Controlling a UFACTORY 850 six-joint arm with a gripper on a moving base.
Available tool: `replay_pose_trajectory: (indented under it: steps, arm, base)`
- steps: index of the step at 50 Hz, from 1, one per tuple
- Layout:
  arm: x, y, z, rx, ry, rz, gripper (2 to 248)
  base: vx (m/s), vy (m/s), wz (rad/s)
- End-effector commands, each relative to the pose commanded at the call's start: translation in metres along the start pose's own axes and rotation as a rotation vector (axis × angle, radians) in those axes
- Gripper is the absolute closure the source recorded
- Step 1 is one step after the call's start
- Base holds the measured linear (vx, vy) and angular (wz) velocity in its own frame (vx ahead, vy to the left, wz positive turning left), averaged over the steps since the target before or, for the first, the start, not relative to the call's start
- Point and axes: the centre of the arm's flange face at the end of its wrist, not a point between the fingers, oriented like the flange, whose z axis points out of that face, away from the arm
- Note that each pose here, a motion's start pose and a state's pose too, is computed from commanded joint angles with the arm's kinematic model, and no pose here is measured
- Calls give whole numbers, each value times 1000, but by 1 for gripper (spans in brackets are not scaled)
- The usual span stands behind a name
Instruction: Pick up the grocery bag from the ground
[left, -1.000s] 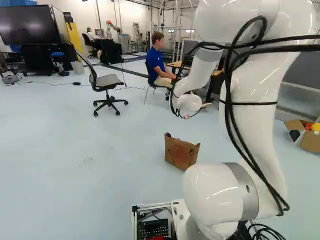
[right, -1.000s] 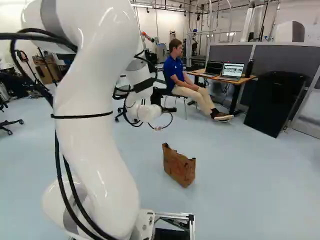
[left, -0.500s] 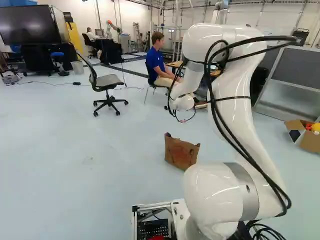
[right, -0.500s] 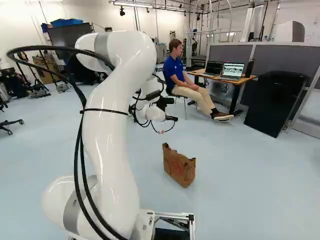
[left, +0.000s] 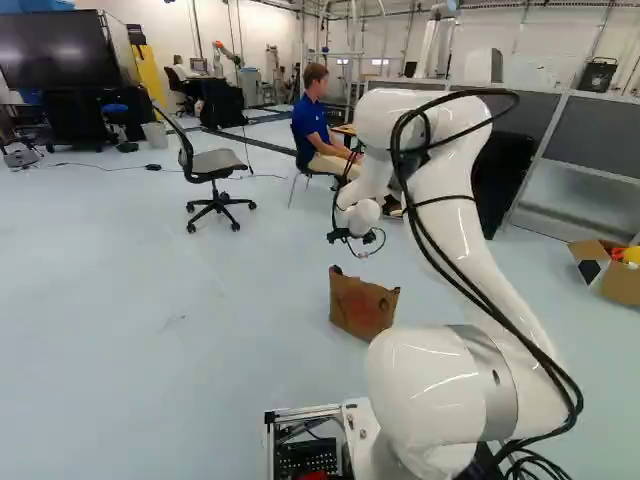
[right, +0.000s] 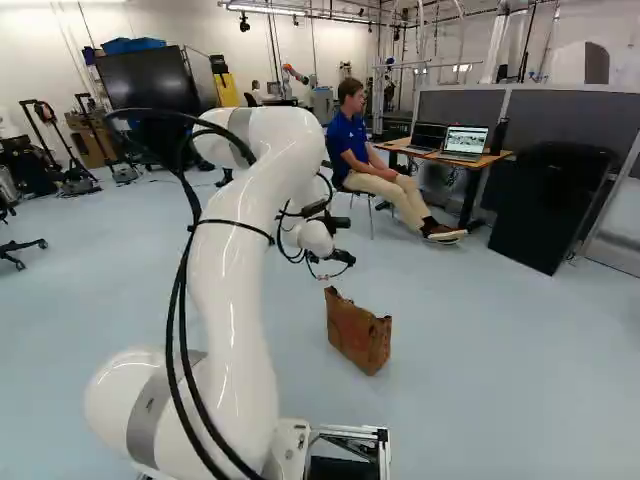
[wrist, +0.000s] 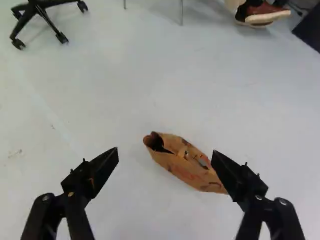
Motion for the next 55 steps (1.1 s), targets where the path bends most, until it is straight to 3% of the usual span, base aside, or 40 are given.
replay_pose_trajectory:
  steps: [10, 29, 39, 45, 55]
  arm:
    - [-13, 6, 27, -5, -64, 9, 3]
    - [-26, 45, 82, -36, -85, 60, 3]
    - [-38, 51, 107, -41, -99, 69, 3]
    - [-46, 52, 121, -37, -109, 5, 3]
    - [-60, 52, 145, -25, -124, -185, 3]
  base:
    - [0, 0, 0]
    - [0, 0, 0]
    - [0, 0, 0]
    - [0, 0, 0]
    - [0, 0, 0]
